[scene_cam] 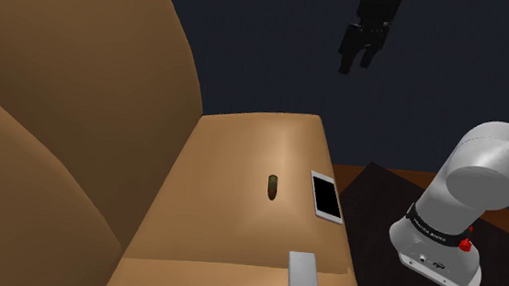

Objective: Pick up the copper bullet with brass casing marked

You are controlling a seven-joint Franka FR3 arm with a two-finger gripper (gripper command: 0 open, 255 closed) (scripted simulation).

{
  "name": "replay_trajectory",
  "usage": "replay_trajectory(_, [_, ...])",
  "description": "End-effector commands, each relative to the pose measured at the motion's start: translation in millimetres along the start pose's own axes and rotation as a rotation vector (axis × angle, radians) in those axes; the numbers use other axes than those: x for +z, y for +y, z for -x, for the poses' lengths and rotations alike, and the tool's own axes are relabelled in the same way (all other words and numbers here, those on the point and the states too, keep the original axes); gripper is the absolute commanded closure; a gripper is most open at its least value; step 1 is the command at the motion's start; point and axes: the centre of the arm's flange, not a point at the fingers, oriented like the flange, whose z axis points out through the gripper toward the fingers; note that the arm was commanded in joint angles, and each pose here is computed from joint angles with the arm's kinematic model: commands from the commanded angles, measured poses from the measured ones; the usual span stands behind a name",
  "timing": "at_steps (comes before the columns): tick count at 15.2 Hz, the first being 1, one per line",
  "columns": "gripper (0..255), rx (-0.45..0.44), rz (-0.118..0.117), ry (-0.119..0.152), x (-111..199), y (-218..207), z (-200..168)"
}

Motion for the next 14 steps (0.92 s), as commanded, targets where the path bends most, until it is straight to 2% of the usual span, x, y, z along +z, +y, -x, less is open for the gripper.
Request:
replay_trajectory(1, [0, 0.000, 0.000, 0.000, 0.0, 0.0, 0.0])
replay_trajectory(14, [0, 0.360, 0.057, -0.003, 151.3, -89.4, -6.3])
